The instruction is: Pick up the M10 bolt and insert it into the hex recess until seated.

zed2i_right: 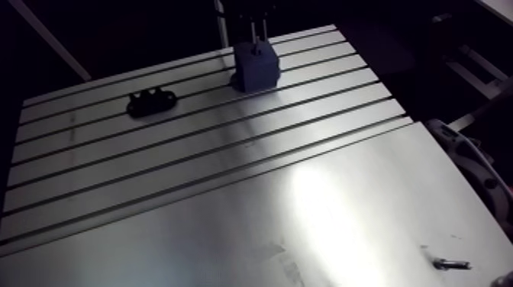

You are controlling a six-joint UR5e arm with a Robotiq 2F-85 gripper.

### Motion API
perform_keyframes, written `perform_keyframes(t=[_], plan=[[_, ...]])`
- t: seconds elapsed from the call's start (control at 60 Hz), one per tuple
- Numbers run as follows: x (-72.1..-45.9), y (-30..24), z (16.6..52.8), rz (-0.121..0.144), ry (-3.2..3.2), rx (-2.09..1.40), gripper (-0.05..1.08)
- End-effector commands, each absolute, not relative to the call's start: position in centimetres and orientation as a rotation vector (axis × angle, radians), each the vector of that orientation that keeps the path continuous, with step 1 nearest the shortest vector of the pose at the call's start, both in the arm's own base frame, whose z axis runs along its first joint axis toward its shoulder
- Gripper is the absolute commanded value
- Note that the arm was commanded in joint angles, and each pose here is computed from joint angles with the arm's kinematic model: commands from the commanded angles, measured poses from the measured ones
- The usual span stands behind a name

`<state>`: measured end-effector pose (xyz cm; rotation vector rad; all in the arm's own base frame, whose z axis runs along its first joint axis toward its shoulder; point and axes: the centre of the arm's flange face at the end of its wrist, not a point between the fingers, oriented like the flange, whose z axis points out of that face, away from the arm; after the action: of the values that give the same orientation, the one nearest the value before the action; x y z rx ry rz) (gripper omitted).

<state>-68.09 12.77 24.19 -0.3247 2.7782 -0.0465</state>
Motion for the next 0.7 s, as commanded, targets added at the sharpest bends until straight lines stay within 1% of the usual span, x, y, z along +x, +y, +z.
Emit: perform_keyframes(t=[0.017, 0.167, 0.183, 0.267, 0.333, 0.45, 0.467, 0.483, 0.5, 0.517, 0.533, 0.55, 0.567, 0.583, 0.6, 0.617, 0.633, 0.65, 0.7], plan=[[-68.06, 12.76, 24.1, -0.048, 2.776, -0.325, 0.78], [-68.0, 12.75, 23.98, -0.047, 2.774, -0.325, 0.78], [-67.99, 12.74, 23.74, -0.051, 2.771, -0.325, 0.78], [-67.96, 12.74, 23.55, -0.052, 2.768, -0.325, 0.77], [-68.03, 12.75, 23.57, -0.05, 2.773, -0.325, 0.74], [-68.05, 12.76, 23.58, -0.049, 2.775, -0.325, 0.73], [-68.05, 12.76, 23.58, -0.049, 2.775, -0.325, 0.71], [-68.05, 12.76, 23.58, -0.049, 2.775, -0.325, 0.71], [-68.07, 12.78, 23.69, -0.044, 2.778, -0.324, 0.63], [-68.07, 12.78, 23.69, -0.044, 2.778, -0.324, 0.63], [-68.14, 12.89, 23.74, -0.041, 2.785, -0.32, 0.48], [-68.14, 12.89, 23.74, -0.041, 2.785, -0.32, 0.48], [-68.16, 12.91, 23.78, -0.035, 2.793, -0.31, 0.29], [-68.16, 12.91, 23.78, -0.035, 2.793, -0.31, 0.29], [-68.22, 12.93, 23.87, -0.027, 2.803, -0.294, 0.05], [-68.22, 12.93, 23.87, -0.027, 2.803, -0.294, 0.05], [-68.21, 12.93, 23.89, -0.022, 2.809, -0.284, 0.01], [-68.26, 12.95, 24.02, -0.017, 2.816, -0.279, 0.0], [-68.28, 12.95, 24.24, -0.012, 2.822, -0.277, 0.0]])
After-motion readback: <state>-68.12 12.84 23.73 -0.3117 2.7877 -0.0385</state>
